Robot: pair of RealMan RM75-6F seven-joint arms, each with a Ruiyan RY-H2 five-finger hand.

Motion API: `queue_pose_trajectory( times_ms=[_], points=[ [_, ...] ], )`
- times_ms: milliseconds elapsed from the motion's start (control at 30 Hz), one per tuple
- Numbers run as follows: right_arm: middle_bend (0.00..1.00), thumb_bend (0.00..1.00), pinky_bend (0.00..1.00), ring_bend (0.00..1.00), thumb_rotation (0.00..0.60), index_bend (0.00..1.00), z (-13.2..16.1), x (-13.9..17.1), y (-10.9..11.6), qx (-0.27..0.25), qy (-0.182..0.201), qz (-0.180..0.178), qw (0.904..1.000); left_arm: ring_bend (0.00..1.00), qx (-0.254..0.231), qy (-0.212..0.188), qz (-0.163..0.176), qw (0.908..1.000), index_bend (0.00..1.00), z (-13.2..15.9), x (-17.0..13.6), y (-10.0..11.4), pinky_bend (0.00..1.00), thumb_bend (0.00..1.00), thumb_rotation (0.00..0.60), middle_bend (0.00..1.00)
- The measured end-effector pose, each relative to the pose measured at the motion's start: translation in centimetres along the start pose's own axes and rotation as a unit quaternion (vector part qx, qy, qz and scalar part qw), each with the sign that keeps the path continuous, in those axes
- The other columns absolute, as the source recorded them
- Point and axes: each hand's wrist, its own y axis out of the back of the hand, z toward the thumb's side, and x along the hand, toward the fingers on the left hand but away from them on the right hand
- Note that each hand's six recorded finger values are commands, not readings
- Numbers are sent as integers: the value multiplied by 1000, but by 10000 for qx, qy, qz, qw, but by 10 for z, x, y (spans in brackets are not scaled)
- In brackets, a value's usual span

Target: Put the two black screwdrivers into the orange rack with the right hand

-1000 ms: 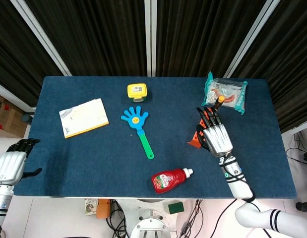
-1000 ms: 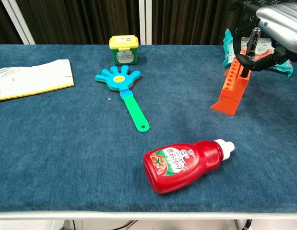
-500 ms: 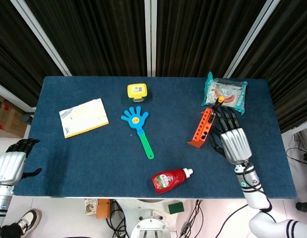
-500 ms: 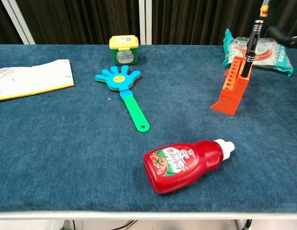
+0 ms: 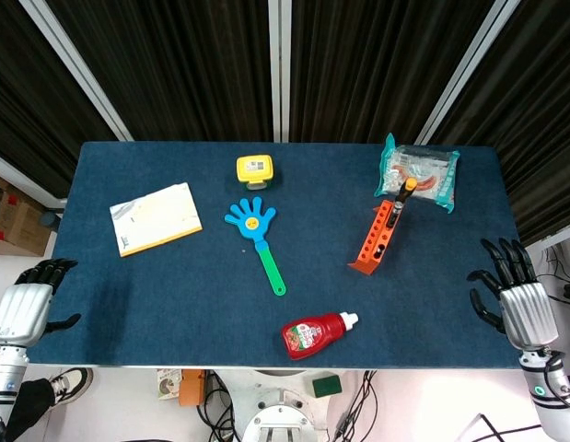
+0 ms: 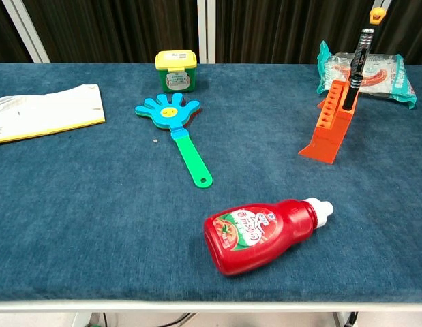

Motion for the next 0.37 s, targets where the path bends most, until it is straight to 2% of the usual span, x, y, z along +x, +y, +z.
queue_pose_trajectory(
  times_ms=[33,167,367],
  points=[
    [0,265,0,0,600,1,-8,7,-2,90,-31,95,9999,143,8,-2,6,10000,184,0,0,0,261,13,600,203],
    [0,251,0,0,600,0,-39,39,-12,570,-336,534,9964,142,22,4,35,10000,183,1,-1,0,261,13,600,203],
    [0,246,0,0,600,0,-43,46,-19,695,-709,830,9916,142,9,30,61,10000,183,-1,-1,2,260,13,600,203]
  ],
)
